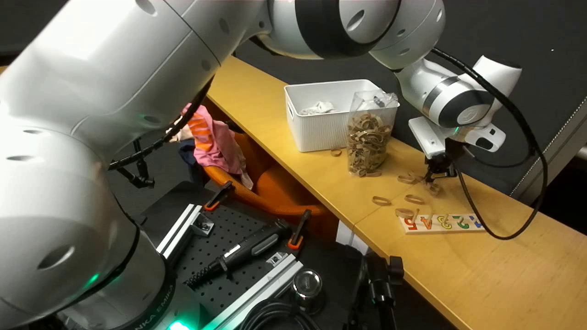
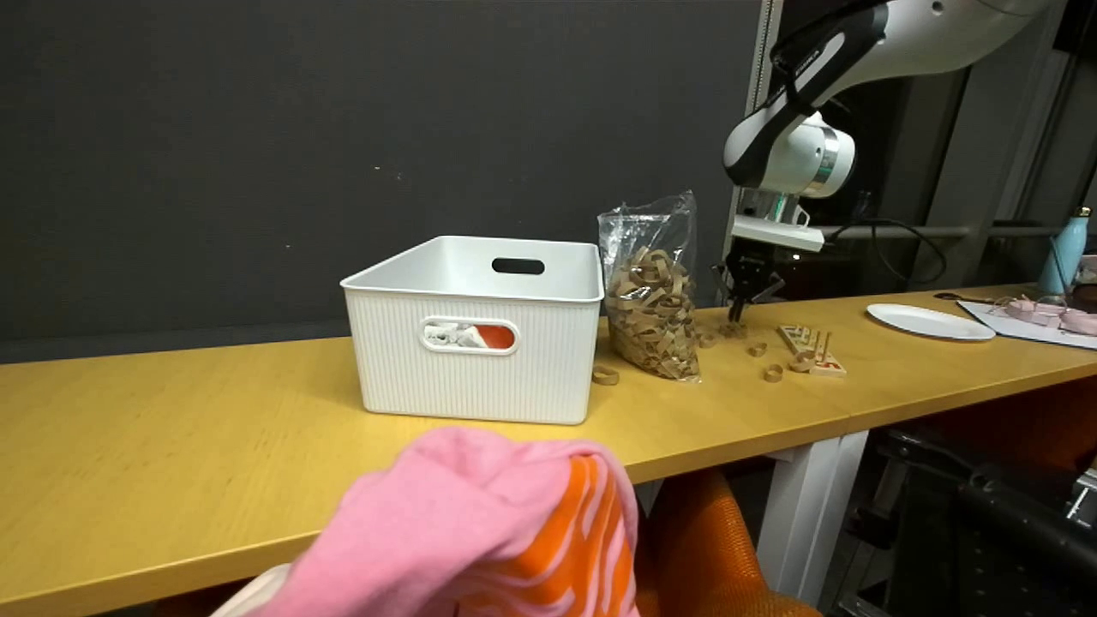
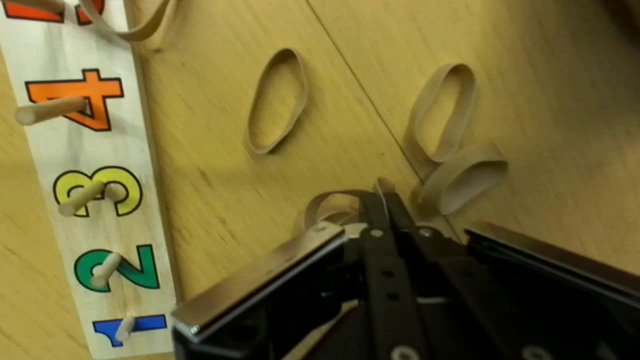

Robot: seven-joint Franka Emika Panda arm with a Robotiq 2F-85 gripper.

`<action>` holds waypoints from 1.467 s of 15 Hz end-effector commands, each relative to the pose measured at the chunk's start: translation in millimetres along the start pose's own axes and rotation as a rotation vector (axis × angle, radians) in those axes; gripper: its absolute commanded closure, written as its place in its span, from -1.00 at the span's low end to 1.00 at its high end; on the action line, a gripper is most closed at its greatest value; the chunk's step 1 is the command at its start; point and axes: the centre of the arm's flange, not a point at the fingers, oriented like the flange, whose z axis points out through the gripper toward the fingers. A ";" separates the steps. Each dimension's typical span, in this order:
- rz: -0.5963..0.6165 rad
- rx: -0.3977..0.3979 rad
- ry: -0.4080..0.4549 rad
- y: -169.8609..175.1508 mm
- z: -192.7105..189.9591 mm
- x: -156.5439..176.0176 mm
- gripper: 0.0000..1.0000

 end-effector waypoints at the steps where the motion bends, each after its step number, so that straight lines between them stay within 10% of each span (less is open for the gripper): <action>1: 0.009 0.008 -0.006 -25.5 -16.0 10.4 0.98; 13: 0.002 -0.011 -0.062 -69.1 8.9 2.8 0.97; 14: 0.006 -0.015 -0.065 -68.9 10.0 0.2 0.53; 22: 0.064 -0.055 -0.074 -65.6 12.7 -2.9 -0.58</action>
